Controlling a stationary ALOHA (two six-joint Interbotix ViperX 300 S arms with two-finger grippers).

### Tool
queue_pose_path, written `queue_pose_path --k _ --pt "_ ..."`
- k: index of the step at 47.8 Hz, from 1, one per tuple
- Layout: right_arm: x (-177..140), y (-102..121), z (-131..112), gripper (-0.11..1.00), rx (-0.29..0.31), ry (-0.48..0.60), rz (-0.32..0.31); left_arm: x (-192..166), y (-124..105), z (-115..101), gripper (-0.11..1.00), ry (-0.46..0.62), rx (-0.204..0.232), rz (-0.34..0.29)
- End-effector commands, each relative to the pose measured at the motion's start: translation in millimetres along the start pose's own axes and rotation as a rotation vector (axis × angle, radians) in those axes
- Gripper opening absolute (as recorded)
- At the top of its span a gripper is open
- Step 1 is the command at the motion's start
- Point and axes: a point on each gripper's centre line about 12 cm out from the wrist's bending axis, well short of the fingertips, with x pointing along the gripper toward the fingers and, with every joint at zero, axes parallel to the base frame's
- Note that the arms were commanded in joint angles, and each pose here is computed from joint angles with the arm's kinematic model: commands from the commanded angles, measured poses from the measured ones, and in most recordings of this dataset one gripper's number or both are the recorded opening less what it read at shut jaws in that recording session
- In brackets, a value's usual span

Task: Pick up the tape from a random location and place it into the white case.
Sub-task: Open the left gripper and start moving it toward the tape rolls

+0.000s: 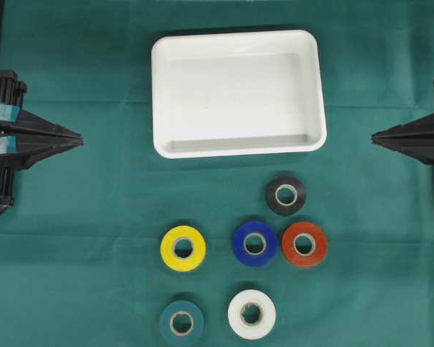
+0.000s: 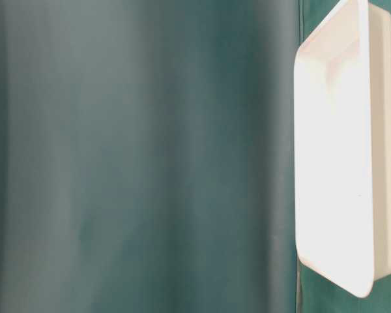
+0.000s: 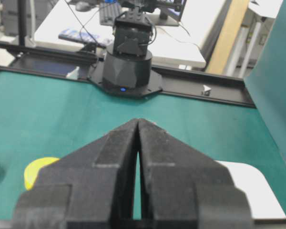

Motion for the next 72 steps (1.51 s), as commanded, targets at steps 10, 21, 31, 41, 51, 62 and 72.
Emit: queue_pose_path --k 10,21,31,41,51,62,72 --pt "6 -1 10 0.0 0.018 0.034 -0.005 10 0 8 0.01 0.052 0.005 0.0" --pt "7 -2 13 0.0 0.019 0.044 -0.009 10 0 11 0.01 0.051 0.005 0.0" --pt "6 -3 9 0.01 0.021 0.083 -0.014 10 0 10 0.26 0.054 0.005 0.0" --pt "7 -4 7 0.44 0.065 0.108 -0.023 10 0 9 0.87 0.061 0.006 0.0" --pt "5 -13 5 0.91 0.07 0.133 -0.069 10 0 9 0.98 0.061 0.006 -0.001" --pt "6 -14 6 0.91 0.069 0.131 -0.071 10 0 8 0.98 0.069 0.006 0.0" --pt "6 -14 6 0.91 0.069 0.131 -0.071 10 -6 7 0.98 0.081 0.001 -0.027"
